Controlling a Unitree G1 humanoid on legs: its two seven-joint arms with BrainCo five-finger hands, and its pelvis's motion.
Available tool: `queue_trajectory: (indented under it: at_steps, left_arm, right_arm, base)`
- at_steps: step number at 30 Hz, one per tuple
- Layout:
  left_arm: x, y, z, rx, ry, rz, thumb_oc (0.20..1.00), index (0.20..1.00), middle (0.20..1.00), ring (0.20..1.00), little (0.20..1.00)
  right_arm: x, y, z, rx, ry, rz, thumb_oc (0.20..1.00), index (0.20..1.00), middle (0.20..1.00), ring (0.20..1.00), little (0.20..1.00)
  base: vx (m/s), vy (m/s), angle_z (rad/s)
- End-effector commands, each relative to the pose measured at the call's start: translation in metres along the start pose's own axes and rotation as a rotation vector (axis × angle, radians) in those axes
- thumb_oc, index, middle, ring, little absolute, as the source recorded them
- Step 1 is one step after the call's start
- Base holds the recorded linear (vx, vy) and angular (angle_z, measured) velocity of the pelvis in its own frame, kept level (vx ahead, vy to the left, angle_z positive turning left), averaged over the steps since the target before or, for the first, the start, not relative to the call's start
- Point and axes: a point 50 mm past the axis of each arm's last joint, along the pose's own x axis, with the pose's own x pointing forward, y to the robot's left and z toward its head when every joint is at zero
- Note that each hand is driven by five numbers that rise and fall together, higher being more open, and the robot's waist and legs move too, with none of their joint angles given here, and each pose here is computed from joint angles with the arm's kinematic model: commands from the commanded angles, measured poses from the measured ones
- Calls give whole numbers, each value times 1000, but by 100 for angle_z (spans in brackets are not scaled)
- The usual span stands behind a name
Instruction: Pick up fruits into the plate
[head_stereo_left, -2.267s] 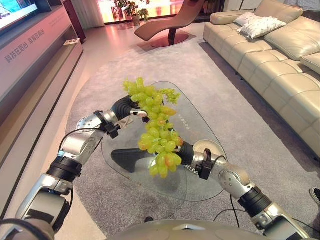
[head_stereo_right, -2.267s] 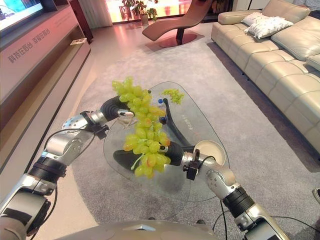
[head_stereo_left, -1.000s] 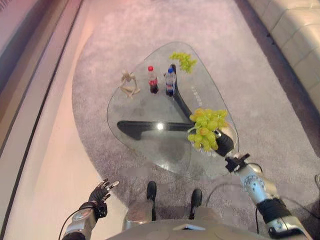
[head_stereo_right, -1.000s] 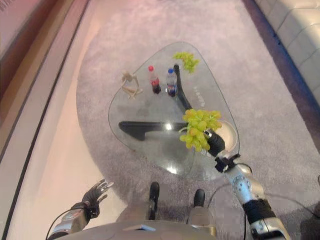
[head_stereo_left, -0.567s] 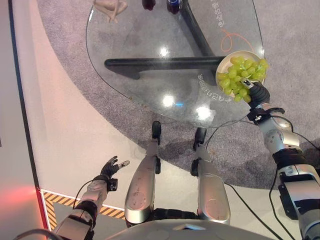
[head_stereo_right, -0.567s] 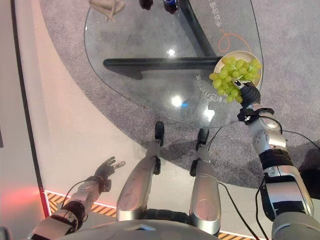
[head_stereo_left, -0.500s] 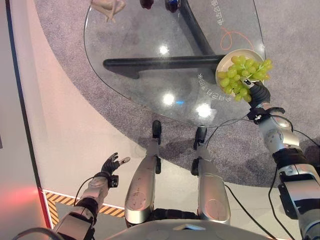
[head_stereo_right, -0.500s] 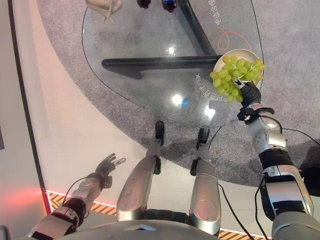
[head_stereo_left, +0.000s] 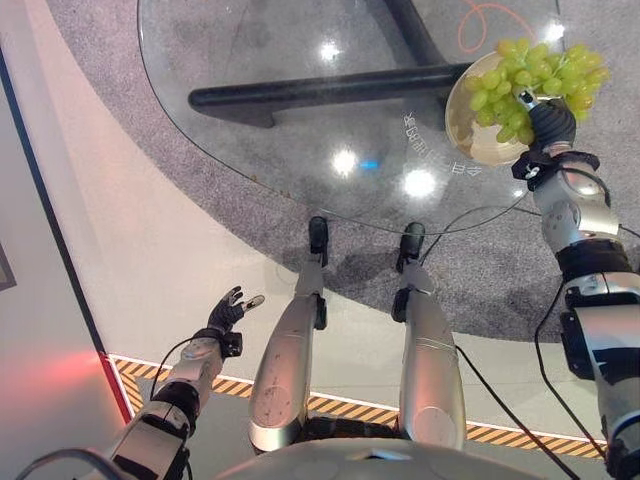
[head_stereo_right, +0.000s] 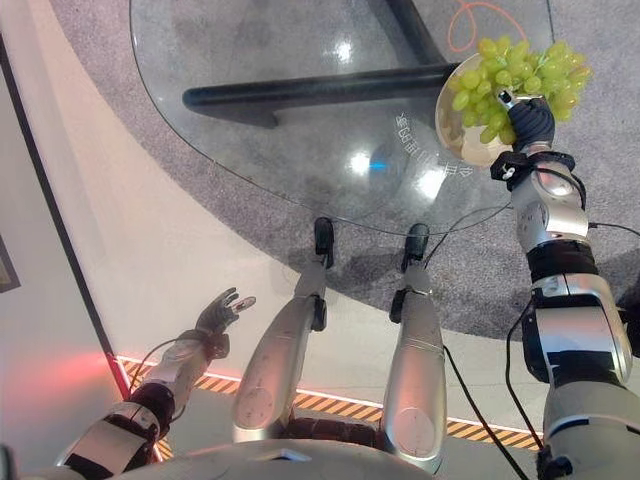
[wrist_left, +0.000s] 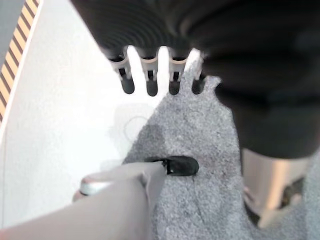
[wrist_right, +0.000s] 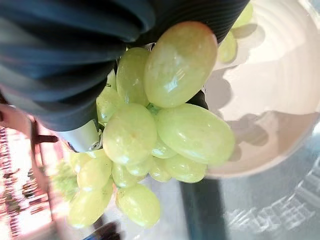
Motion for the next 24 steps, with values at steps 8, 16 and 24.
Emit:
queue_trajectory:
  at_steps: [8,16,24]
  left_arm:
    - [-2,-7,1,4,-25,-8,1000,1000,1000,1000,1000]
    - [-1,-10,5,8,-42,-28,1000,1000,1000,1000,1000]
    - [-2,-9,5,-2,-32,-28,1000,1000,1000,1000,1000]
  right_arm:
    - [8,-19,16,-279,124,-112,200,200,200,200,200]
    - [8,-24,2,-293,223,-136,1000,1000,1000,1000,1000]
    - [2,-24,-17,-221,247,-138,1000,1000,1000,1000,1000]
  base:
    - [-4,1,0]
    - [-2,4,0]
    - [0,0,0]
